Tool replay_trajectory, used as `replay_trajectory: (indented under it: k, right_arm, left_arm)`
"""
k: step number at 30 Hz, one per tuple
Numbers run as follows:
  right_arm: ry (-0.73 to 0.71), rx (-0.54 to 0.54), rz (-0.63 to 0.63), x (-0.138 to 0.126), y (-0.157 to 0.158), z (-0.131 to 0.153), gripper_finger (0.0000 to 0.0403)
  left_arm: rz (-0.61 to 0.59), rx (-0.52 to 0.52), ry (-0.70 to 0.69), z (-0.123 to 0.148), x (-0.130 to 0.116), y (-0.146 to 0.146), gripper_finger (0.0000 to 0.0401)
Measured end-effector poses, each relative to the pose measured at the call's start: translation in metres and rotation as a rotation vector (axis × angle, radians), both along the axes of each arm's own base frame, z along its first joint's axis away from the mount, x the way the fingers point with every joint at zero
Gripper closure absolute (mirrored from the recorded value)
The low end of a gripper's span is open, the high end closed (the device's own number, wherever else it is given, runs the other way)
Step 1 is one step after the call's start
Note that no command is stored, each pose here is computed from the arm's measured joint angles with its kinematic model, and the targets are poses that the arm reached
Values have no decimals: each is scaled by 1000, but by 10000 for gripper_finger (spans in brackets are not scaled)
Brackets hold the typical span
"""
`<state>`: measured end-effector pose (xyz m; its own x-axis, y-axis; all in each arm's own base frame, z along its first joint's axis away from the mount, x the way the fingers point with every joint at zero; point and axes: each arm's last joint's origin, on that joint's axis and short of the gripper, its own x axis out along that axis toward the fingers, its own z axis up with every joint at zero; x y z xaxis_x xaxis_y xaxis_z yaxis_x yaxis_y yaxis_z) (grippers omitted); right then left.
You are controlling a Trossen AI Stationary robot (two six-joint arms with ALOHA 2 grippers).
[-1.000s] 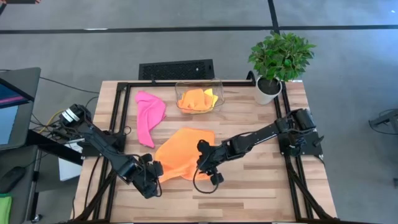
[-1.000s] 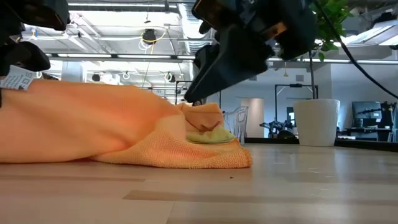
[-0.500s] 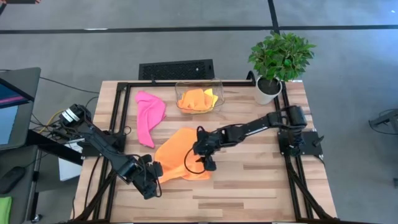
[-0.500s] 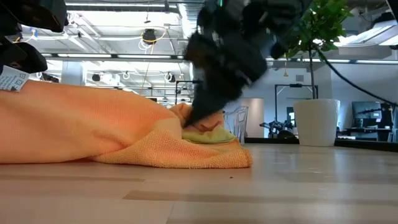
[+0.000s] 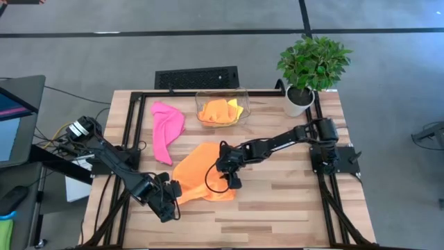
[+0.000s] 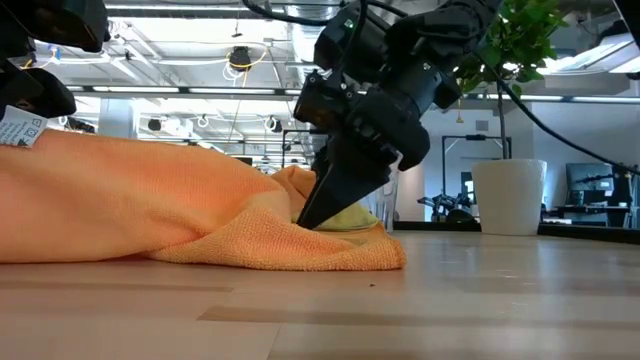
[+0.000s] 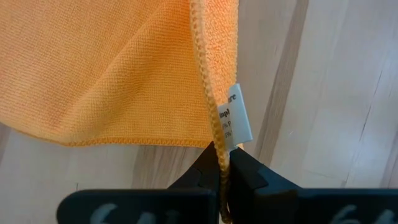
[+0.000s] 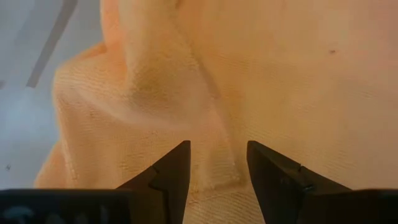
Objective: Fold microfiber towels
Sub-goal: Fold the orange towel
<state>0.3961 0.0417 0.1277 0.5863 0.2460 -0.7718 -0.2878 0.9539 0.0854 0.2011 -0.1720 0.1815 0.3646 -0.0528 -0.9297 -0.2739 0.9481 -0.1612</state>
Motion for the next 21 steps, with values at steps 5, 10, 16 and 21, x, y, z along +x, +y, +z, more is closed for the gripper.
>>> replay_trajectory:
  k: [5,10,16,21]
  right_arm:
    - [39,4,-50,-2,-4,-2,224]
    - [64,10,-60,-4,-4,-3,228]
    - [74,7,-37,-5,2,-4,240]
    - [74,-14,-55,-5,0,-4,261]
  left_arm:
    - [0,0,0,0,0,0,401]
    - [1,0,0,0,0,0,401]
    - [0,0,0,0,0,0,401]
    - [1,0,0,0,0,0,401]
